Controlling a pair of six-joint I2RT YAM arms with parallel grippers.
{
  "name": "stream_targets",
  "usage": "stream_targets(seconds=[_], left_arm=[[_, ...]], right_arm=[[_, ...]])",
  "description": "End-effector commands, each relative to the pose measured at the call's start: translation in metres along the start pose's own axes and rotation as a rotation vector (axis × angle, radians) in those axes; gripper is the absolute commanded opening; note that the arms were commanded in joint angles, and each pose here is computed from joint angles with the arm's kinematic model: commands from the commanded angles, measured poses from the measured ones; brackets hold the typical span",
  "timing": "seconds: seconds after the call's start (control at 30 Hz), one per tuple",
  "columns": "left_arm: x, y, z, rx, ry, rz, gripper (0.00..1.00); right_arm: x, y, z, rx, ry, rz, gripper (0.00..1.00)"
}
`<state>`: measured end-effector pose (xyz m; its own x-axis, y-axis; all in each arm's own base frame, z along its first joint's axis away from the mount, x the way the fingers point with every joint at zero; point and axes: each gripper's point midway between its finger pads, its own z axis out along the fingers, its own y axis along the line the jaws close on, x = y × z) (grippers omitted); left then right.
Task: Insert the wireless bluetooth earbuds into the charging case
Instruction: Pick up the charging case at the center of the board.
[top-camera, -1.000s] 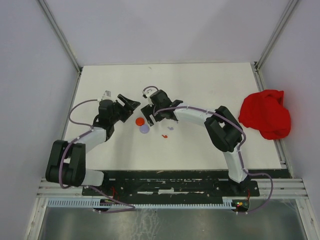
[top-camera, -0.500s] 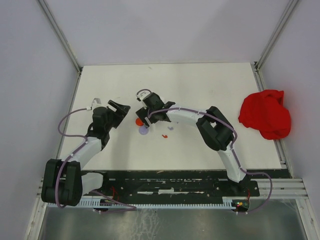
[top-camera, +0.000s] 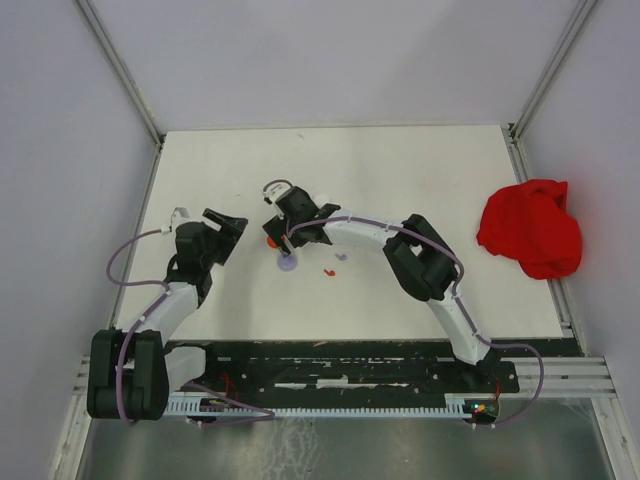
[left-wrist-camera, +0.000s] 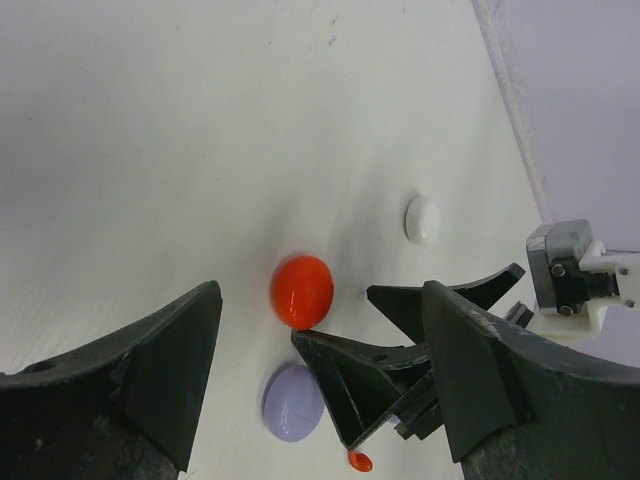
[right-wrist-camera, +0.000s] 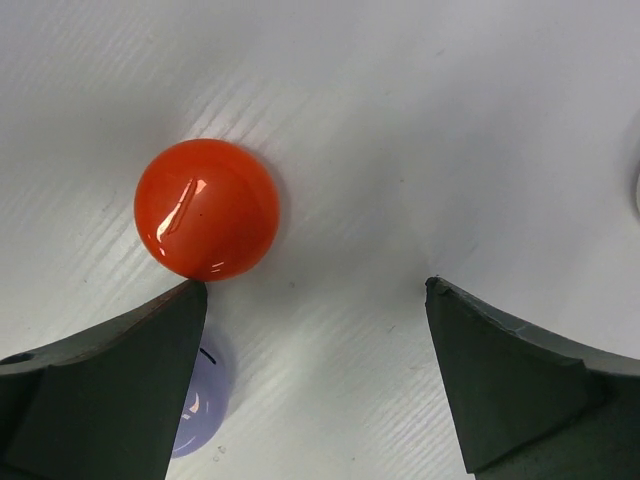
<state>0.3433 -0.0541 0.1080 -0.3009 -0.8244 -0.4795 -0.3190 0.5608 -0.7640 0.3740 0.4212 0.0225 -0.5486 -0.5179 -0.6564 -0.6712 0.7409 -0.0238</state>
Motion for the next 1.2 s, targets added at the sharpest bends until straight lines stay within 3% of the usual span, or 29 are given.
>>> stream_targets(seconds=[0.0,0.53,1.17], left_arm=[[-0.005,-0.003,-0.006,0.029,-0.013,-0.034,0.87],[-0.007,0.002,-0.013,0.035,-0.015,-0.043,0.87],[-0.004,0.004,-0.011,0.039,0.006,-0.053,0.87]], right_arm=[[-0.024,0.009,0.0,-0.005,-0.051,-0.019,0.99],[-0.036,0.022,0.013,-0.03,-0.057,-0.052,0.97],[-0.031,0.047,0.022,-0.108,-0.04,-0.031,0.78]])
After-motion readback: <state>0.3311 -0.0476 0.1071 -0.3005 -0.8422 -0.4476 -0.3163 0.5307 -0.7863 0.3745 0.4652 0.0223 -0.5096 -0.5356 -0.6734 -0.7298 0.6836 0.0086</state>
